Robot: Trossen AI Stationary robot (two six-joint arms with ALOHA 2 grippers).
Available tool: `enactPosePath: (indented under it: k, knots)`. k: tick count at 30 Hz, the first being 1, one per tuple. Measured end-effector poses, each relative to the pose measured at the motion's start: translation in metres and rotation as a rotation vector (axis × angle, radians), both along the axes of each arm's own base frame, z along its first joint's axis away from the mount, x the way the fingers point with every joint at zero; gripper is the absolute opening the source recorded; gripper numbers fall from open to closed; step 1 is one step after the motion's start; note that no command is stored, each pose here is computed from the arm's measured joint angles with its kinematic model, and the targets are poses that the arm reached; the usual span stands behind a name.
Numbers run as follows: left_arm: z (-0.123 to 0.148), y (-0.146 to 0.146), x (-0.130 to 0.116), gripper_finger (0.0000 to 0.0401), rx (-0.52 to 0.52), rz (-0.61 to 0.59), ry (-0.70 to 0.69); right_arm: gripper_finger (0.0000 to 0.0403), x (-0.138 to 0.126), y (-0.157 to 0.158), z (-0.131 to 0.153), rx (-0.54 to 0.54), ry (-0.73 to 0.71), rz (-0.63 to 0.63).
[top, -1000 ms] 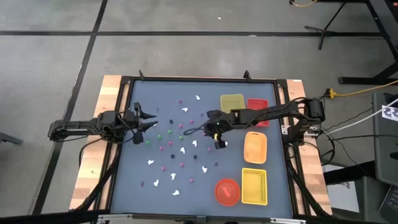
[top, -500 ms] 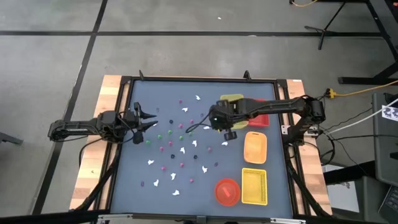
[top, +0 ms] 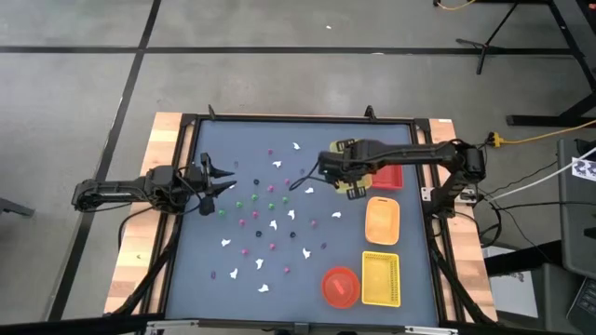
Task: Sort Halloween decoration
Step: Put the pink skeleton toy into the top yellow bin, then put the green skeleton toy into the middle yellow bin
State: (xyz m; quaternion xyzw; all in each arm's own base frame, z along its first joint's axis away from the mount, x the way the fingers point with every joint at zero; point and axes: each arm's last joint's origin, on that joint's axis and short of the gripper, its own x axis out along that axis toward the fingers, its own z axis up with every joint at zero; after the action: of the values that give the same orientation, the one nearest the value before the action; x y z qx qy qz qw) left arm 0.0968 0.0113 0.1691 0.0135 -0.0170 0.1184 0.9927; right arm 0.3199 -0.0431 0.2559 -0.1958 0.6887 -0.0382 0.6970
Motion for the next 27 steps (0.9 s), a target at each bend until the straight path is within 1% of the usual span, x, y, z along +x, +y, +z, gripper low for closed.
enactPosePath:
  k: [3, 10, 13, 16, 18, 23, 27]
  knots:
    - [0.0, 0.0, 0.0, 0.0119, 0.0, 0.0, 0.0, 0.0075, -0.001, -0.004, 0.0, 0.0, 0.0, -0.014]
    - [0.0, 0.0, 0.0, 0.0119, 0.0, 0.0, 0.0, 0.0154, -0.001, -0.005, 0.0, -0.006, 0.001, -0.015]
    - [0.0, 0.0, 0.0, 0.0119, 0.0, 0.0, -0.002, 0.0174, -0.002, -0.004, 0.0, 0.001, 0.014, -0.014]
    - [0.003, 0.0, 0.0, 0.0119, -0.01, -0.001, -0.031, 0.0183, -0.007, -0.003, 0.001, 0.013, 0.05, -0.022]
    - [0.005, 0.0, 0.0, 0.0119, -0.023, -0.002, -0.057, 0.0185, -0.012, -0.002, 0.006, 0.038, 0.04, -0.039]
    - [0.011, 0.0, -0.001, 0.0119, -0.021, 0.006, -0.117, 0.0186, -0.026, 0.001, 0.032, 0.101, -0.076, -0.054]
    - [0.015, 0.001, -0.002, 0.0119, -0.041, 0.039, -0.17, 0.0186, -0.037, 0.003, 0.051, 0.115, -0.177, -0.051]
